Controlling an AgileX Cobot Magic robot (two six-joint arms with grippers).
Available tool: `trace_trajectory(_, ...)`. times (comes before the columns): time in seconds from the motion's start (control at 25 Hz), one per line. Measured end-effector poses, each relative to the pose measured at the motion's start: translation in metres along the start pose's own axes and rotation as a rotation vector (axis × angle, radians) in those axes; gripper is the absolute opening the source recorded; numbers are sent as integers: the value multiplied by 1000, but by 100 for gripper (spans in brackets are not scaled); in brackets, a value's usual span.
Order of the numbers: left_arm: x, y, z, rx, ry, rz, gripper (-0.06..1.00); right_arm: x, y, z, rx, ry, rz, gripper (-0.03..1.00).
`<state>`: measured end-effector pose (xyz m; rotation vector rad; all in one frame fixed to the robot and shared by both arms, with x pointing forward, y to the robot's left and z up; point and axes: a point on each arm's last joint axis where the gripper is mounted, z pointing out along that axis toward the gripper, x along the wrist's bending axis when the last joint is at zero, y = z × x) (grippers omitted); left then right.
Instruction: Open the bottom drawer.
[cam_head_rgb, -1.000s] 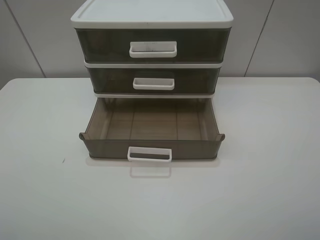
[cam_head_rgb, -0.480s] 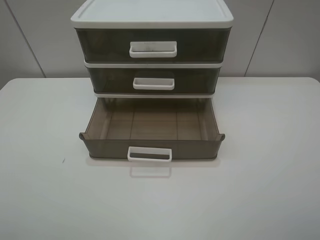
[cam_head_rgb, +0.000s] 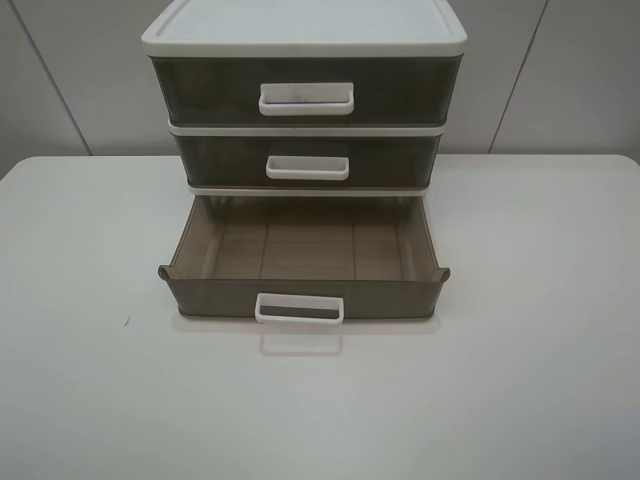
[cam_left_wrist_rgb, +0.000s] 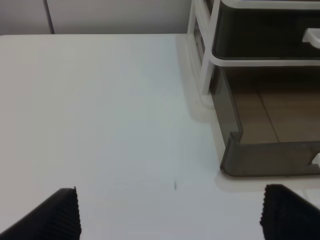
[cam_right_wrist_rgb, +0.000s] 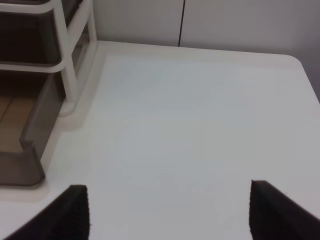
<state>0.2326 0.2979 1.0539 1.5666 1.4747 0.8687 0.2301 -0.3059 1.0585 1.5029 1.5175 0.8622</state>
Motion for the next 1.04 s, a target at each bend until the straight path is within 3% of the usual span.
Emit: trace_trajectory(1.04, 0, 0, 0, 0, 0, 0, 74, 0, 0, 0, -1, 1, 0, 65)
